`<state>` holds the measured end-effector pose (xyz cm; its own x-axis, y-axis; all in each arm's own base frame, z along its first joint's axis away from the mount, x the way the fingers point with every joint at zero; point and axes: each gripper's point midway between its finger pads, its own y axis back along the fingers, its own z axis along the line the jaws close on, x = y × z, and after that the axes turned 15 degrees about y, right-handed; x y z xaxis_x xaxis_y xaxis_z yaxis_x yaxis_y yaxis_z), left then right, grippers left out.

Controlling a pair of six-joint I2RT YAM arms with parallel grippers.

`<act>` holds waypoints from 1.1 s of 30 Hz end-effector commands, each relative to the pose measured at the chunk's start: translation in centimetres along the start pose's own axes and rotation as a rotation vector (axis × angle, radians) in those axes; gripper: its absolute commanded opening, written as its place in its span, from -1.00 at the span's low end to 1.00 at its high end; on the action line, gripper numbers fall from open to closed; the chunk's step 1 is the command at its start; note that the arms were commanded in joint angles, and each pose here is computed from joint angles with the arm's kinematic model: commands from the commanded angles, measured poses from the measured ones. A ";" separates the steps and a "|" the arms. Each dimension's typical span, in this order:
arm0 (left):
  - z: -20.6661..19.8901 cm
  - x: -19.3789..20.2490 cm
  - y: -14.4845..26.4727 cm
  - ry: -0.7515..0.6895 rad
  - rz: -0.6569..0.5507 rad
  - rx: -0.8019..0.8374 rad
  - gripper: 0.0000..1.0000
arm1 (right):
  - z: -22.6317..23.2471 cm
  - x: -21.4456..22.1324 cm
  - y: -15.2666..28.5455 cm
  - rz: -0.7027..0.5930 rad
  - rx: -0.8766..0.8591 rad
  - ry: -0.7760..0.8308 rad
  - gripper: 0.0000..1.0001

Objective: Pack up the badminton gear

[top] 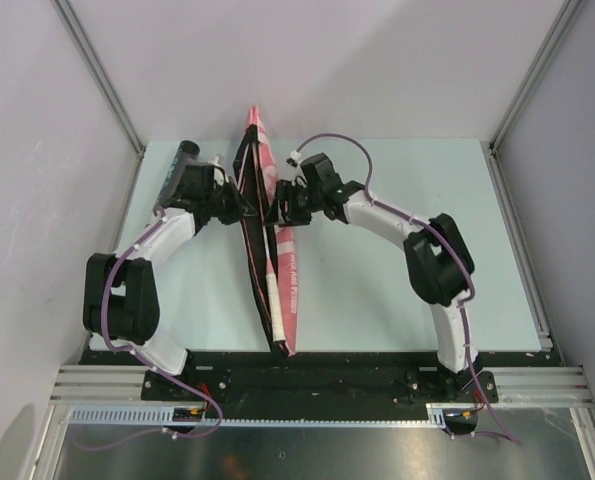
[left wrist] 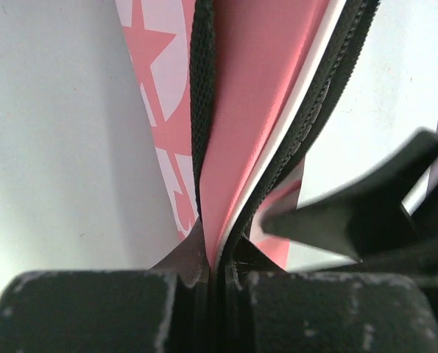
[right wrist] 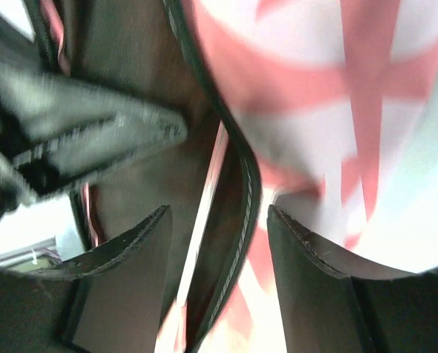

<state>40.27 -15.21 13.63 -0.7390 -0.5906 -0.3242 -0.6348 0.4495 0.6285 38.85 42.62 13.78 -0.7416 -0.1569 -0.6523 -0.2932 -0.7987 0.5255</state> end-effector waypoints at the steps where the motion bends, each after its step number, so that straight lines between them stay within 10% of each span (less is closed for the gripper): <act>1: -2.3 0.6 1.9 -0.031 0.016 0.077 -0.99 | 2.5 1.6 5.8 0.024 0.109 0.128 0.18; 7: -3.1 0.9 1.6 -0.012 0.033 0.090 -0.99 | 1.9 2.1 7.1 0.013 0.254 0.224 0.16; 12: -3.3 1.1 1.5 -0.015 0.032 0.089 -0.99 | 2.3 1.2 4.7 0.004 0.298 0.265 -0.39; 23: -3.0 1.8 1.3 -0.024 0.043 0.079 -0.99 | 0.9 -2.2 1.2 -0.103 0.534 0.367 0.14; 33: -3.0 1.8 1.4 -0.028 0.039 0.078 -0.99 | -1.8 -4.1 0.9 -0.183 0.824 0.431 0.02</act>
<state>39.79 -16.37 13.70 -0.7522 -0.5774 -0.3175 -0.6227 0.4652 0.6291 39.66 42.52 14.02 -0.4722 -0.4189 -0.7756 -0.7137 -0.3347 0.6153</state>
